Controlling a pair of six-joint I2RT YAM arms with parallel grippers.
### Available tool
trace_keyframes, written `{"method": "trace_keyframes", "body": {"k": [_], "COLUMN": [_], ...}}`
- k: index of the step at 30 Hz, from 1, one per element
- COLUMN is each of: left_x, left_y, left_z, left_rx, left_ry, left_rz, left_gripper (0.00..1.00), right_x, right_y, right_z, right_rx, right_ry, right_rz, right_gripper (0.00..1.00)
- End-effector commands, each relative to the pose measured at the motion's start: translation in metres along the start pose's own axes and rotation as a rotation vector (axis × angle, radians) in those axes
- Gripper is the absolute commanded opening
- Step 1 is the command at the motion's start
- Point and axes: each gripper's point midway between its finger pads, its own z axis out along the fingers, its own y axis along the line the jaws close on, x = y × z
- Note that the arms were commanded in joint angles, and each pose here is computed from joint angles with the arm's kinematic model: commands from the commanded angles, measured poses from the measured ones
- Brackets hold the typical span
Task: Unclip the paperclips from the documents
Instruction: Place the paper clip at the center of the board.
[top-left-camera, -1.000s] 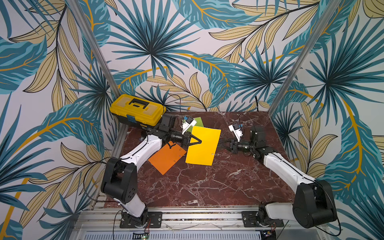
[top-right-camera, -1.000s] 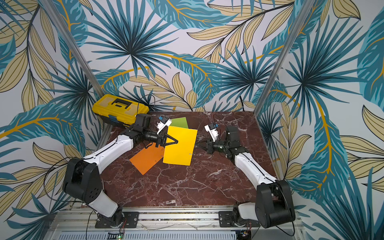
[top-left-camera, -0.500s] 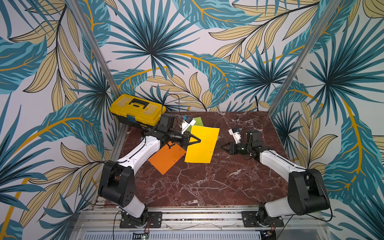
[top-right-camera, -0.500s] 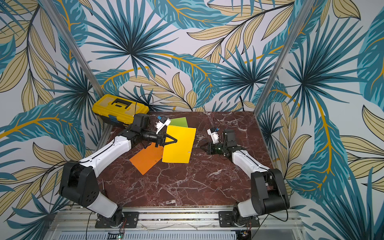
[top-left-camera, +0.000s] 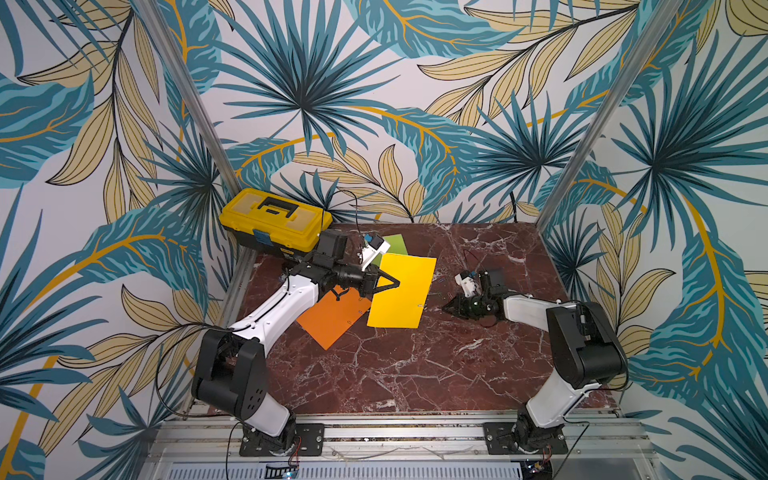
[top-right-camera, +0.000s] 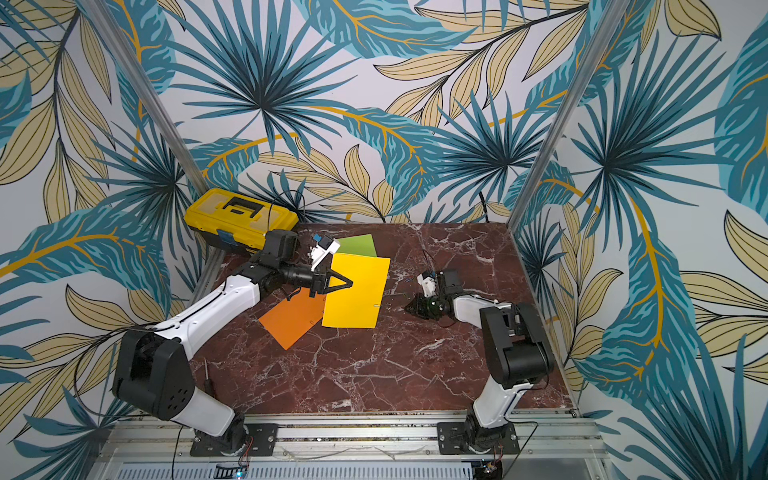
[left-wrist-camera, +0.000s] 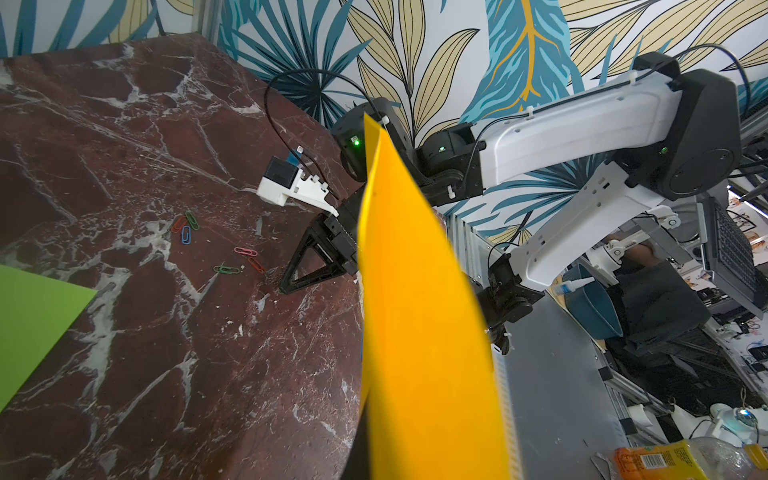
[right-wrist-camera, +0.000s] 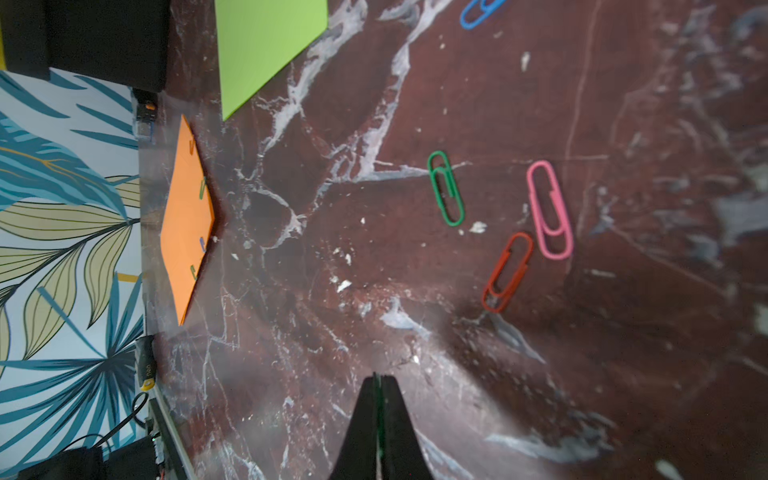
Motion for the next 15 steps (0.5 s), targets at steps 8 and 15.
{"method": "trace_keyframes", "body": {"k": [8,15], "left_x": [-0.006,-0.007], "left_y": [-0.003,0.0], "left_z": [-0.005,-0.005], "left_rx": [-0.023,-0.031], "left_ry": [-0.013,-0.013], "left_rz": [0.027,0.028], "left_gripper": [0.0,0.0], "right_x": [-0.004,-0.003], "right_y": [-0.023,-0.027], "right_z": [0.006,0.006], "right_rx": [0.106,0.131], "right_ry": [0.002,0.007], "right_rz": [0.053,0.063], "right_gripper": [0.09,0.14]}}
